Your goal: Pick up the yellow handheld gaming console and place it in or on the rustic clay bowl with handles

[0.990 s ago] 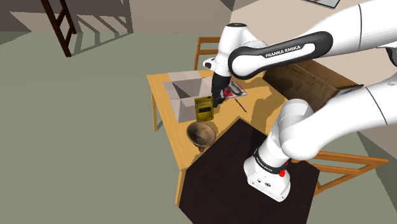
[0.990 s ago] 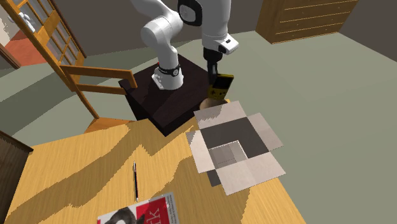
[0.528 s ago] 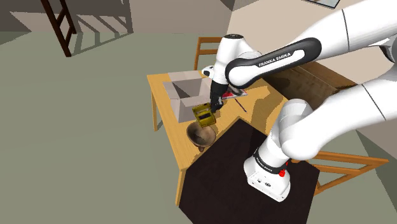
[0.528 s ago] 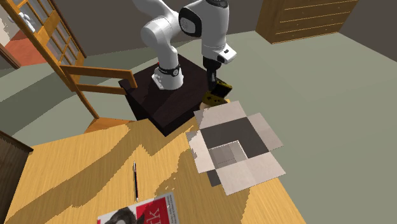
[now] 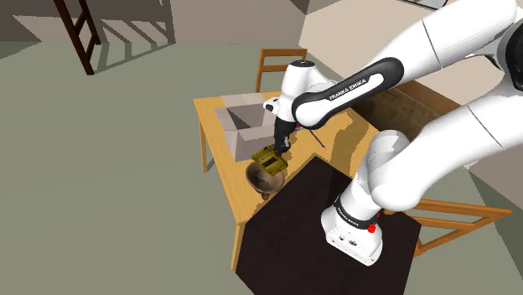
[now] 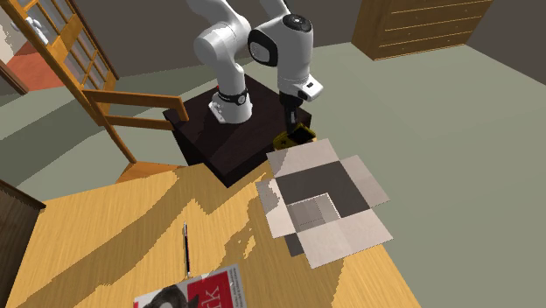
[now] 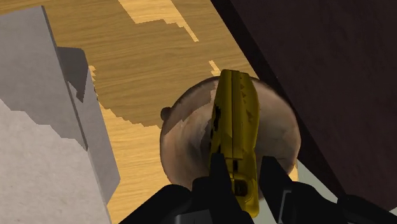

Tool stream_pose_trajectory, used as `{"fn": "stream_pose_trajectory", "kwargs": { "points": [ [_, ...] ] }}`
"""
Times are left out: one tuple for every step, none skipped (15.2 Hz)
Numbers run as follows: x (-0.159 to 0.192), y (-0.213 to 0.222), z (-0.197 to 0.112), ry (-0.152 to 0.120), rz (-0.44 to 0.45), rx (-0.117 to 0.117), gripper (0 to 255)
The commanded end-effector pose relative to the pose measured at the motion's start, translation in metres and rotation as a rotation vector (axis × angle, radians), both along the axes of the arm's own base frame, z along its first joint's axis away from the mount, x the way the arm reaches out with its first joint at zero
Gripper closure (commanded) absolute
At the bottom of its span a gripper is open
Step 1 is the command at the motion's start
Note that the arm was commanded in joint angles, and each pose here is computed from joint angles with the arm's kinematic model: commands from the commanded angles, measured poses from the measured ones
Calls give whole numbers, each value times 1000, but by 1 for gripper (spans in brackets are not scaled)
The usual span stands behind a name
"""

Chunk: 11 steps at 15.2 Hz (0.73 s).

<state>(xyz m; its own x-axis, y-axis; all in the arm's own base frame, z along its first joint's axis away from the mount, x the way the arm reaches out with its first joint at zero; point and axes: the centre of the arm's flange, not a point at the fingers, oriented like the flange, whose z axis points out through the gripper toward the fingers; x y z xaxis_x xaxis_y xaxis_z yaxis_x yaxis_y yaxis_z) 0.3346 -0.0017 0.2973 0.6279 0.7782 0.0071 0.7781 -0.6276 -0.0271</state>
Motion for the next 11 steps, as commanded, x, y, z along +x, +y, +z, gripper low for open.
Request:
{"fn": "stream_pose_trajectory", "kwargs": {
  "points": [
    [-1,0,-12,-1,0,0,255],
    [-1,0,-12,-1,0,0,255],
    [-1,0,-12,-1,0,0,255],
    [-1,0,-12,-1,0,0,255],
    [-1,0,-12,-1,0,0,255],
    [-1,0,-12,-1,0,0,255],
    [-1,0,-12,-1,0,0,255],
    [-1,0,-12,-1,0,0,255],
    [-1,0,-12,-1,0,0,255],
    [-1,0,-12,-1,0,0,0],
    [-1,0,-12,-1,0,0,0]
  ]
}}
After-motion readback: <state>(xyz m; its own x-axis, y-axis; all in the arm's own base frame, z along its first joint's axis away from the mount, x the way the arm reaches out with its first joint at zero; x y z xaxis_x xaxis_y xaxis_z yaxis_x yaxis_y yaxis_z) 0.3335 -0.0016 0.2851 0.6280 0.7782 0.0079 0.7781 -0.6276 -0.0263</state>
